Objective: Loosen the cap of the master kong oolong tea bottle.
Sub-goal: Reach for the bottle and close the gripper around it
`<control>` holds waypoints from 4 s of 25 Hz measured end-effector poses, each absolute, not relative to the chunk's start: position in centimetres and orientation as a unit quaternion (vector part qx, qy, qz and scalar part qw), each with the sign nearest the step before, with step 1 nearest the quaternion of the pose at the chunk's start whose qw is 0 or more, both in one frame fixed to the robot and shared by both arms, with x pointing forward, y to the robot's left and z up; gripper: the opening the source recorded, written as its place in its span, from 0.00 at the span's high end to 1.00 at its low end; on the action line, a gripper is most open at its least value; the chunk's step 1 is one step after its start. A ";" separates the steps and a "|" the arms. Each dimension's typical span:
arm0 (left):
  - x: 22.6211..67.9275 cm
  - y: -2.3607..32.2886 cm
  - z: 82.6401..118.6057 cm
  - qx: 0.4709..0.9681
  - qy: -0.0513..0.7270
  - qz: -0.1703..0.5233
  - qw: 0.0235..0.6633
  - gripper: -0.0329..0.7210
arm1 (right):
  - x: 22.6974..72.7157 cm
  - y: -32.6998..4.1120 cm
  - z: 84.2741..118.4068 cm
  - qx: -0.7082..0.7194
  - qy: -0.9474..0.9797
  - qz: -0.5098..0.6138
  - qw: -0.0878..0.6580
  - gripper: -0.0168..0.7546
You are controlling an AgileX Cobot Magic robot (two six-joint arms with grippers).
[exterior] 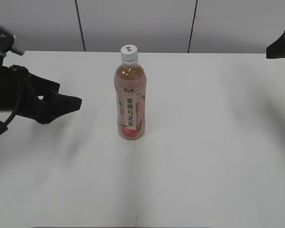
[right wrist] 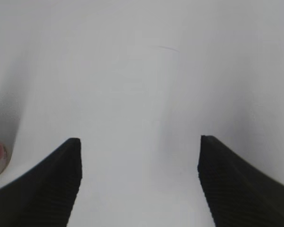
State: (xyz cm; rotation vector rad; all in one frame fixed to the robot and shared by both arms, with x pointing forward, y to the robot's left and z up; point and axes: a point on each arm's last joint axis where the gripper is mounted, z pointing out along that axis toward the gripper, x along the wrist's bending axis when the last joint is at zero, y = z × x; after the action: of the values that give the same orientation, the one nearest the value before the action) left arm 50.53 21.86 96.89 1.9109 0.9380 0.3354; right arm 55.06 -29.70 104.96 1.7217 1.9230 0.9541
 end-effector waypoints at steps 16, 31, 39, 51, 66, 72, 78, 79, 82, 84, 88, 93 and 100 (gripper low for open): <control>50.6 22.0 96.8 0.782 0.387 0.141 0.469 0.26 | 55.1 -29.7 105.0 0.614 0.686 0.340 0.194 0.23; 50.1 21.8 96.2 0.825 0.377 0.132 0.400 0.28 | 55.1 -29.7 105.0 0.614 0.686 0.340 0.194 0.23; 50.7 23.8 96.3 0.787 0.509 0.188 0.294 0.29 | 55.1 -29.7 105.0 0.614 0.686 0.340 0.194 0.23; 50.5 20.8 97.8 0.699 0.483 0.334 0.408 0.29 | 55.1 -29.7 105.0 0.614 0.686 0.340 0.194 0.23; 48.1 17.7 93.8 0.727 0.274 0.309 0.548 0.27 | 55.1 -29.7 105.0 0.614 0.686 0.340 0.194 0.23; 48.3 17.4 92.7 0.711 0.271 0.299 0.576 0.22 | 55.1 -29.7 105.0 0.614 0.686 0.340 0.194 0.23; 48.5 17.2 92.0 0.702 0.272 0.294 0.589 0.22 | 55.1 -29.7 104.9 0.614 0.686 0.340 0.193 0.23; 48.5 17.2 91.9 0.702 0.273 0.293 0.589 0.22 | 55.1 -29.7 104.8 0.614 0.686 0.339 0.192 0.23; 48.5 17.2 91.7 0.704 0.275 0.291 0.587 0.22 | 55.2 -29.7 104.8 0.616 0.684 0.341 0.190 0.23; 48.9 17.0 91.8 0.707 0.275 0.287 0.585 0.22 | 55.2 -29.6 104.9 0.622 0.676 0.350 0.185 0.23; 50.0 16.4 92.2 0.712 0.272 0.279 0.584 0.22 | 55.3 -29.5 105.0 0.632 0.661 0.364 0.176 0.23; 50.4 16.2 92.4 0.714 0.268 0.276 0.584 0.22 | 55.4 -29.3 105.2 0.650 0.637 0.381 0.162 0.23; 50.3 15.7 90.3 0.722 0.260 0.248 0.591 0.22 | 55.5 -29.1 105.4 0.673 0.601 0.407 0.140 0.23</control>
State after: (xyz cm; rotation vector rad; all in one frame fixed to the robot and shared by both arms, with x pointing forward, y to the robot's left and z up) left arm 50.32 15.72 90.27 1.6798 0.6051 0.5773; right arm 55.49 -29.07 105.43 1.9444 1.7372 1.1765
